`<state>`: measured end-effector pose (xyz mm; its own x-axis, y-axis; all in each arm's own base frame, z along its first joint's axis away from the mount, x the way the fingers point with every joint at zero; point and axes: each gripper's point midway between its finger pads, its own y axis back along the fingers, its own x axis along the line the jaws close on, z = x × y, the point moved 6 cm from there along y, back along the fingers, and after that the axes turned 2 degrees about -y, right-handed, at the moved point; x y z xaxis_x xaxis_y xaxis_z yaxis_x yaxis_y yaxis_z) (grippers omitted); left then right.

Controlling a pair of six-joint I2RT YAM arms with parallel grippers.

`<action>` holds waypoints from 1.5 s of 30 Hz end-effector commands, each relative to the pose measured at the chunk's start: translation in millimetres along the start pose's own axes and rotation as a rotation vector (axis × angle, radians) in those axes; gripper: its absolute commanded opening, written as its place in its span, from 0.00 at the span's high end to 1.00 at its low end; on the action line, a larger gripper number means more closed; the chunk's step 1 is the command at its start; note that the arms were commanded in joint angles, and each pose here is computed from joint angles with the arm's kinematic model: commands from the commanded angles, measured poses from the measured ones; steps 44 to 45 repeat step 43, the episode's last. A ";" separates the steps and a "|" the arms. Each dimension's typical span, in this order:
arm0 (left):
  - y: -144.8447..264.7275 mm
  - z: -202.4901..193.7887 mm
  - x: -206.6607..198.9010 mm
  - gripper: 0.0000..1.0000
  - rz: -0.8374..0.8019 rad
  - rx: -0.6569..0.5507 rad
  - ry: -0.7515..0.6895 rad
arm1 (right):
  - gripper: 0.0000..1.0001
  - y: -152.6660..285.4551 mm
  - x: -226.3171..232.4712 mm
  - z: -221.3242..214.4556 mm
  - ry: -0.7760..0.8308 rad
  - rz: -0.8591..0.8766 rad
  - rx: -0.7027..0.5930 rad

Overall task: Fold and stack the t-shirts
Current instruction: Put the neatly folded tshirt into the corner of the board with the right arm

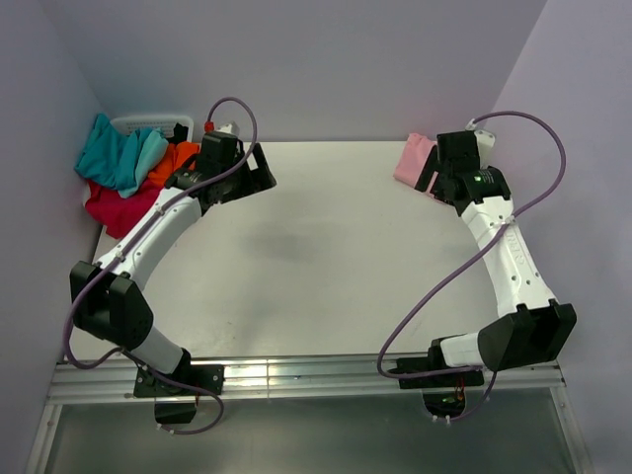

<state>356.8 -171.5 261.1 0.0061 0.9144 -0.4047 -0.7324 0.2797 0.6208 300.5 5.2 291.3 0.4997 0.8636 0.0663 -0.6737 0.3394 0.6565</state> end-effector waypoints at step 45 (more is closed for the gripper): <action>49.1 18.5 7.7 0.00 0.015 -0.118 -0.010 | 0.00 31.5 -10.2 19.1 -0.080 -0.023 -0.072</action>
